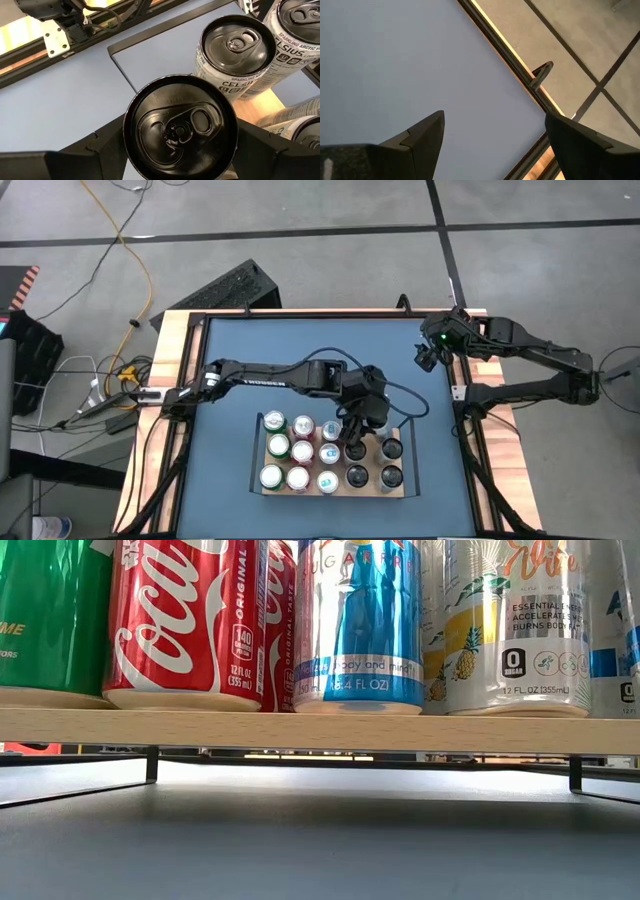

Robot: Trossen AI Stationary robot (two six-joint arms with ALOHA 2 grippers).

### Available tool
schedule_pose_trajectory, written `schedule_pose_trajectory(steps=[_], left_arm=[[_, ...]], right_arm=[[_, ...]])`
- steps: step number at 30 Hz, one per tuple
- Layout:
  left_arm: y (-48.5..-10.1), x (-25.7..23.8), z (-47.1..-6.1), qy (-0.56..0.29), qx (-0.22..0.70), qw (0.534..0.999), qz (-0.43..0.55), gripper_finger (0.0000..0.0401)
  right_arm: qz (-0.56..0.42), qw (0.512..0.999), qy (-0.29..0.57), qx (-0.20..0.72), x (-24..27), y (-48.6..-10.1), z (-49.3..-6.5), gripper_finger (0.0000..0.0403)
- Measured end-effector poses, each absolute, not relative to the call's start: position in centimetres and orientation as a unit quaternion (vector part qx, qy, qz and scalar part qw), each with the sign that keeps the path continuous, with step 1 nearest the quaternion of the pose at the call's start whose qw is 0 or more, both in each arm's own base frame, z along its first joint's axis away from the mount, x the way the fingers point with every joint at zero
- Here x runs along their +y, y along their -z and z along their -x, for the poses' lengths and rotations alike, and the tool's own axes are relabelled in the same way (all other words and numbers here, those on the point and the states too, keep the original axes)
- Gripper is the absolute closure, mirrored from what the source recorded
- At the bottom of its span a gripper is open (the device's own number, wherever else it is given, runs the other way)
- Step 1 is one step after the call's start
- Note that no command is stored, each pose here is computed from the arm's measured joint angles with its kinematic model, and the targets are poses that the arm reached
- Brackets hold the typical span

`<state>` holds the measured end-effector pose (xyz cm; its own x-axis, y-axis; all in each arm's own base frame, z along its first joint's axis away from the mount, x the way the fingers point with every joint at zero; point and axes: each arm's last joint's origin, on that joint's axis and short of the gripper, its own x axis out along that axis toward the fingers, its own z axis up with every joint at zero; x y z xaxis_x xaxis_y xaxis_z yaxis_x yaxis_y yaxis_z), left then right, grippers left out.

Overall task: Place canned beverage on shelf
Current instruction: Put the white-blue soda can on the shelf aligned with the other white-blue soda cans

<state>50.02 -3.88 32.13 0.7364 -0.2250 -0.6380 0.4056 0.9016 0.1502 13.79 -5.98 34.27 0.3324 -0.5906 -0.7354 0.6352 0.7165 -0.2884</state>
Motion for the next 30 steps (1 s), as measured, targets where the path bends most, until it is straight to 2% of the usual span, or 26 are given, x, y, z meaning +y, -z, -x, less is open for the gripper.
schedule_pose_trajectory(steps=[6,14,22,25,30], left_arm=[[-32.1,-3.9,-50.0,0.177,0.319,0.920,-0.141,0.0127],[-32.5,-3.9,-49.9,0.173,0.312,0.923,-0.144,0.0073],[-32.6,-3.8,-50.1,0.170,0.305,0.926,-0.144,0.0070],[-32.9,-3.4,-50.0,0.148,0.304,0.928,-0.154,0.0070],[-35.5,-2.5,-48.9,0.126,0.281,0.937,-0.161,0.0069]], right_arm=[[-0.024,0.816,0.375,0.440,-6.0,-34.3,-13.8,0.0074],[-0.020,0.816,0.372,0.442,-6.0,-34.3,-13.8,0.0074],[-0.017,0.819,0.367,0.441,-6.0,-34.3,-13.8,0.0074],[-0.027,0.837,0.348,0.422,-5.9,-34.6,-14.0,0.0074],[-0.034,0.862,0.313,0.398,-5.5,-35.6,-13.9,0.0074]])
